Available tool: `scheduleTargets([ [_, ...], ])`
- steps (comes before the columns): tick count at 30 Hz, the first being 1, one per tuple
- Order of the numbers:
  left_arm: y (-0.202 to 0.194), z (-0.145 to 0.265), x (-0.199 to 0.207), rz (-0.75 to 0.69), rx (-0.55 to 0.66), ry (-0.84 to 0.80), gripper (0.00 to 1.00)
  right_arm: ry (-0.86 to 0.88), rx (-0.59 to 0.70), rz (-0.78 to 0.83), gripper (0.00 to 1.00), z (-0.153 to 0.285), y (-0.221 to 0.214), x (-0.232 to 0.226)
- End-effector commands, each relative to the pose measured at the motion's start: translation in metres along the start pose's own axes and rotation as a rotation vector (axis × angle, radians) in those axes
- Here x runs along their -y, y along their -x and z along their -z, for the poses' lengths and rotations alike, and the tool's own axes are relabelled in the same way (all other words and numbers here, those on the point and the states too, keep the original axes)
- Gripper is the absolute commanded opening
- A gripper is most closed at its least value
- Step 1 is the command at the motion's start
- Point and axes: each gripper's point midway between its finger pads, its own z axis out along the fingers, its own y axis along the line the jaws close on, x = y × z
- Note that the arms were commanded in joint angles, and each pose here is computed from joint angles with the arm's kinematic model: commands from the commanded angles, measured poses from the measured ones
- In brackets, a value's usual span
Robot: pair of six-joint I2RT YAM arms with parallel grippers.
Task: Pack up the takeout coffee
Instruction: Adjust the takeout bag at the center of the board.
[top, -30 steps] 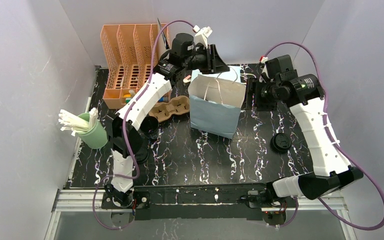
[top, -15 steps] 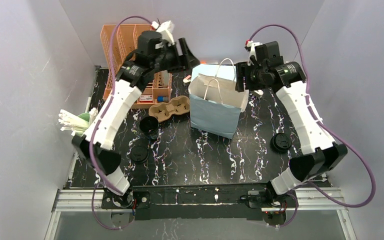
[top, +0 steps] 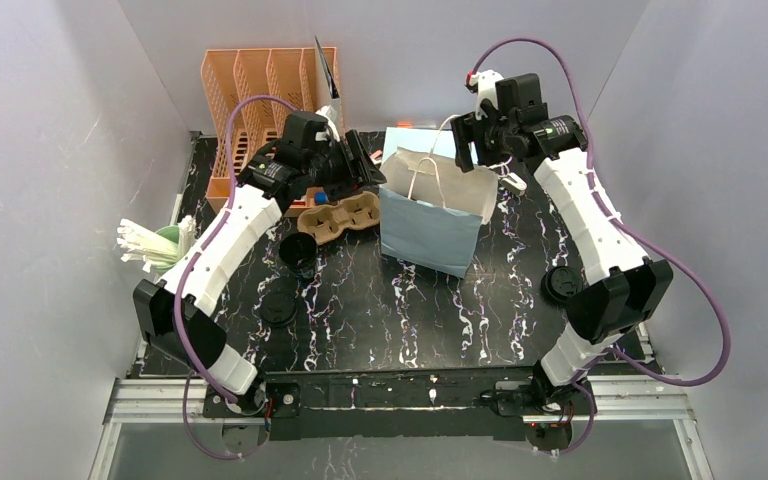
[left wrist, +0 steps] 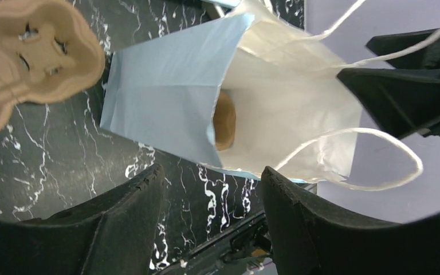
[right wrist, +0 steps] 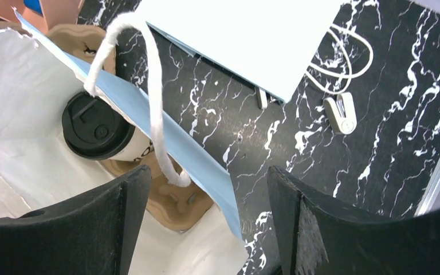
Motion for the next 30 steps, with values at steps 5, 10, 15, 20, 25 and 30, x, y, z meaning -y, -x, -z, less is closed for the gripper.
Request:
scheduleTargets([
  [5,-0.004,-0.002,0.01,-0.033,-0.025,-0.064,0.52,0.124,0.062,0.056,0.68,-0.005,0.024,-0.019],
  [10,-0.007,-0.011,0.007,-0.054,-0.041,-0.072,0.37,0.178,0.058,0.027,0.45,-0.008,0.025,-0.029],
  [15,-0.002,-0.026,-0.001,-0.133,-0.03,-0.057,0.25,0.125,0.076,-0.015,0.1,0.002,0.028,-0.021],
  [20,0.015,-0.041,0.004,-0.215,0.011,-0.072,0.19,0.07,0.111,-0.097,0.01,0.025,0.028,-0.017],
  [25,0.033,-0.057,0.02,-0.222,0.077,-0.136,0.17,-0.053,0.049,-0.197,0.01,0.038,0.0,-0.001],
  [30,0.039,-0.078,0.046,-0.236,0.114,-0.223,0.13,-0.224,0.047,-0.231,0.01,0.061,-0.017,0.025],
])
